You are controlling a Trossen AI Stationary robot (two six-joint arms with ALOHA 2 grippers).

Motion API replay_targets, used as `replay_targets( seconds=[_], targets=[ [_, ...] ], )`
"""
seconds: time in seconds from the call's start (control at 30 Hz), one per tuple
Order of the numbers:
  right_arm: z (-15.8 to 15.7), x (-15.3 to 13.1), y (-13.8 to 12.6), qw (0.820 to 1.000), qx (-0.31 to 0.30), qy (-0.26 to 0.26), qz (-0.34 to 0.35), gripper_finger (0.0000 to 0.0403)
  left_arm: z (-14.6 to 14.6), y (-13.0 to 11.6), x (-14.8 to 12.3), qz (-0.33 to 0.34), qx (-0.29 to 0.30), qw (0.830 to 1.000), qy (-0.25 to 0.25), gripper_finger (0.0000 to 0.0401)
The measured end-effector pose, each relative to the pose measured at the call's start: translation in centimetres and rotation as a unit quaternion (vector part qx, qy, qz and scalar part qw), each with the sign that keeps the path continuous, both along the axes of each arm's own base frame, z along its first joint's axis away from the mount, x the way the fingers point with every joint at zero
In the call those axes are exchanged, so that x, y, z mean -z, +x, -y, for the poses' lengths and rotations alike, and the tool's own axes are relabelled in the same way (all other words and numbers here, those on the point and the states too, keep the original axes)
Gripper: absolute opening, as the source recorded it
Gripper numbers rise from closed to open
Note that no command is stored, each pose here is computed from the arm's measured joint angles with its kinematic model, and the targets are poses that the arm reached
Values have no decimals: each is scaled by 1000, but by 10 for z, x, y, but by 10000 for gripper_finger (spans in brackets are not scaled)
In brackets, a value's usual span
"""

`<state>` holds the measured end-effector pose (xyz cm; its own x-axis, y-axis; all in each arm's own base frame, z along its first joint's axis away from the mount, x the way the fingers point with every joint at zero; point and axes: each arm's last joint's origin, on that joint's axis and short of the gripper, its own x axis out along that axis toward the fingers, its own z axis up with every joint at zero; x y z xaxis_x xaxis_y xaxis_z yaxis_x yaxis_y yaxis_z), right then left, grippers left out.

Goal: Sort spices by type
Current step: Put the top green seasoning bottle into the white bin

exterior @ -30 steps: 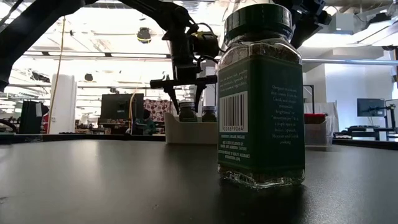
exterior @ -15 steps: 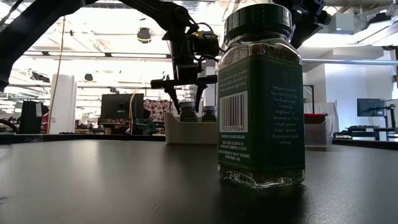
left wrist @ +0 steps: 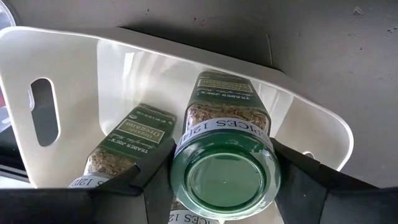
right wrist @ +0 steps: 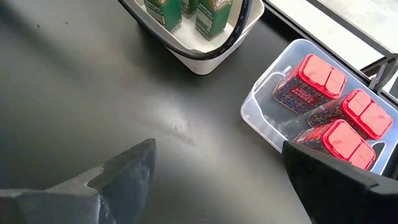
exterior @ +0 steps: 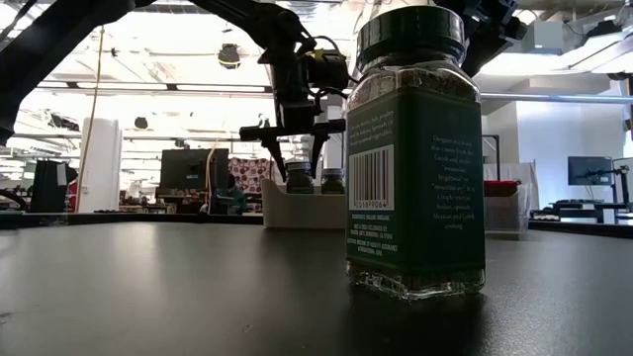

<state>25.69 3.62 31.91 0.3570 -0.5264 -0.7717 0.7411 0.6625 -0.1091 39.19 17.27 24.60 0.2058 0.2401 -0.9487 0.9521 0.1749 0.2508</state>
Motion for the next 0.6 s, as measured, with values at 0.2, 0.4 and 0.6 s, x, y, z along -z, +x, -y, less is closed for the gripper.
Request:
replay_targets(
  seconds=[0.2, 0.4, 0.6],
  targets=[
    [0, 0, 0, 1000, 0, 0, 0, 375, 1, 0, 0, -1, 3, 1000, 2, 218],
    [0, 0, 0, 1000, 0, 1, 2, 375, 2, 1, 0, 1, 6, 1000, 4, 218],
    [0, 0, 0, 1000, 0, 1, 2, 375, 2, 2, 0, 2, 8, 1000, 5, 218]
  ],
)
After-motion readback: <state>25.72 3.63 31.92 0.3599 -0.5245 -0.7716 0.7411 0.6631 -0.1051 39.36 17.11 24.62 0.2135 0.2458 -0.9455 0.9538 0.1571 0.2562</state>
